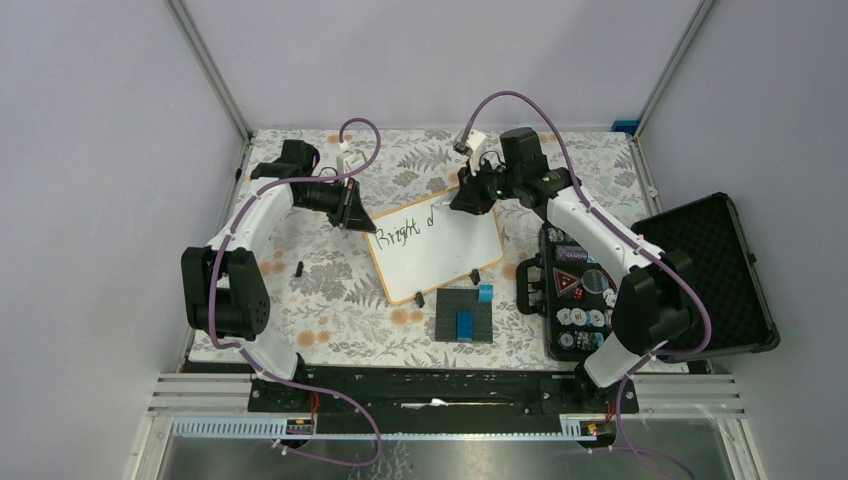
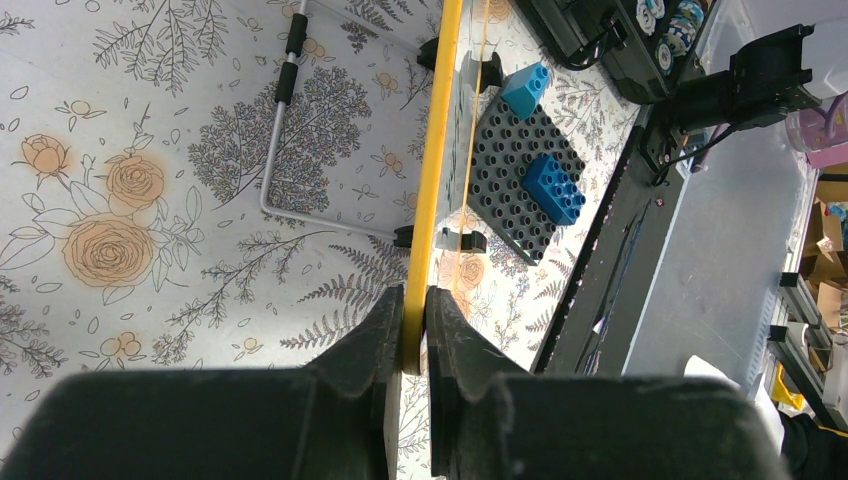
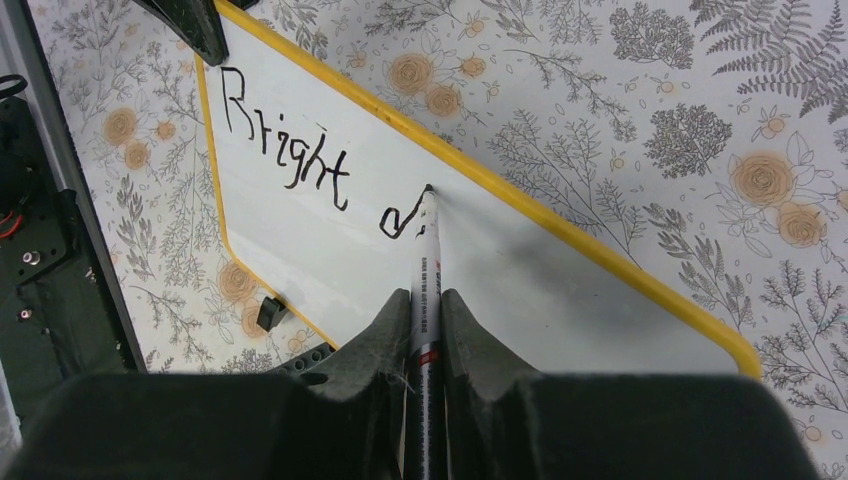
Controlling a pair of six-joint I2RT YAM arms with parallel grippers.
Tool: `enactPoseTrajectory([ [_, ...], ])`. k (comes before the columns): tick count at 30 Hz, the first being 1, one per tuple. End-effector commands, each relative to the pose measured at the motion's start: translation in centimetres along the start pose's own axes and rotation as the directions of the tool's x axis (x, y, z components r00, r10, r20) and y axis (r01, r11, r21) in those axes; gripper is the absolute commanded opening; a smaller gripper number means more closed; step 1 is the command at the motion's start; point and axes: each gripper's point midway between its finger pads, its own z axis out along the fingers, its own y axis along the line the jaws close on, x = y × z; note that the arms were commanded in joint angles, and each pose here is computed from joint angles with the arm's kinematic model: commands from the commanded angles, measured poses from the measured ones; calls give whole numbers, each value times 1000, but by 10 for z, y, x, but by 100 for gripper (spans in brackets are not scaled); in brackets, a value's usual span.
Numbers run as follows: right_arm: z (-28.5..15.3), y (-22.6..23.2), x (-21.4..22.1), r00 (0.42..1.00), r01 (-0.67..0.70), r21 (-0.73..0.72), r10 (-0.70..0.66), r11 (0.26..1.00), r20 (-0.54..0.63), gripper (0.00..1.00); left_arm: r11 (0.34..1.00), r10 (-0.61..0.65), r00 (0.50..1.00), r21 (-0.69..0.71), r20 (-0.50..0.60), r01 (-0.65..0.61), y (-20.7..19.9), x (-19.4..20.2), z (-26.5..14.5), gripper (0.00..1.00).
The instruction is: Write a sentence on the whiteboard
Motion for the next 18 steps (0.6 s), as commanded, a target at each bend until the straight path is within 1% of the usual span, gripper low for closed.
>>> enactPoseTrajectory([
  [1, -2, -11, -19, 999, 17, 38, -19, 999, 40, 0, 995, 92, 996, -38, 16, -91, 2, -6, -5, 0],
  [18, -2, 0, 7, 1000, -1, 2, 1, 1000, 3, 0, 995, 91, 996, -39, 16, -91, 2, -7, -5, 0],
])
